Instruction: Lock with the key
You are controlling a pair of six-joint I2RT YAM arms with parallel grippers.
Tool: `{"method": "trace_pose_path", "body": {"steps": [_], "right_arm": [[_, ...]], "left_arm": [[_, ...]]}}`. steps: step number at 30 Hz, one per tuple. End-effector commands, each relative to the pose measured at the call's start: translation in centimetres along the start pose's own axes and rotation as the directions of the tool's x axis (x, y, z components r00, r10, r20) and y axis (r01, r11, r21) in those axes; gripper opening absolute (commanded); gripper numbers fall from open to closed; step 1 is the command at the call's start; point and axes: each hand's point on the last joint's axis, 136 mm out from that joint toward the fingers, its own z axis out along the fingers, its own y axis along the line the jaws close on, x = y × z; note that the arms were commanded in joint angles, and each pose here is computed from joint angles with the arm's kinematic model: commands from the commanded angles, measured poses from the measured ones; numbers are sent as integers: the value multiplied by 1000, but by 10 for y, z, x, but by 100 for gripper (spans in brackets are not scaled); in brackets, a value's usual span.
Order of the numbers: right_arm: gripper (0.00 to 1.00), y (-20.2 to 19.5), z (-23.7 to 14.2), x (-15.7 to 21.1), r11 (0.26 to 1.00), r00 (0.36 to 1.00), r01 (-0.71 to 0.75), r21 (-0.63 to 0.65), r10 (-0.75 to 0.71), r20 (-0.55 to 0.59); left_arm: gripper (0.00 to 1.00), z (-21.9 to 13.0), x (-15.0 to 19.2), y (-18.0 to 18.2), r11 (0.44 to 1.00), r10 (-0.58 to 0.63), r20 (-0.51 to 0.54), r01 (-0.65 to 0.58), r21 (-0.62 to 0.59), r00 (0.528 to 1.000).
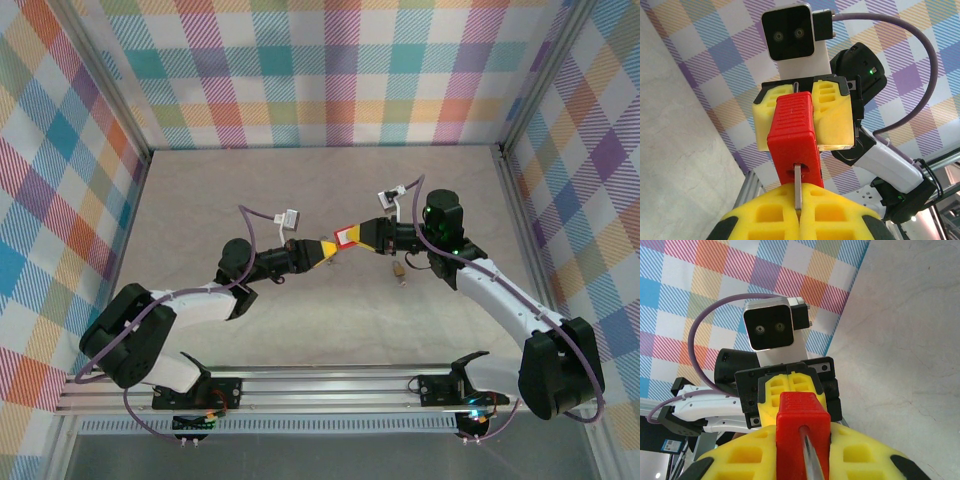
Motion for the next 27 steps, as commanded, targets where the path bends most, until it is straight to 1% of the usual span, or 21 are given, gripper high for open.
{"method": "trace_pose_path", "body": {"steps": [1,4,11,13,17,21,27], "right_arm": [[0,3,0,6,999,999,32,-14,-33,-13],[0,3,-1,5,999,1000,31,-9,-31,-3],[0,5,-15,0,1000,999,30,-5,-29,34],[0,6,-22,-3,999,998,37,-1,-37,54],[0,7,-23,-4,999,998,39,-12,-38,47],[0,1,-26,-7,1000,997,29,-1,-29,67],[0,6,-28,-10,999,996,47,-17,-45,83]], "left_arm": [[0,-9,-11,-27,989,129,81,-135,63,988],[0,-15,-13,-24,989,138,115,-143,41,984],[0,-24,-14,-25,986,158,141,-164,29,977],[0,-27,-13,-25,985,162,142,-168,29,976],[0,-28,-10,-27,985,160,136,-167,37,978],[0,-30,-11,-28,985,163,147,-170,36,975],[0,-33,-11,-28,986,158,156,-165,30,975]]}}
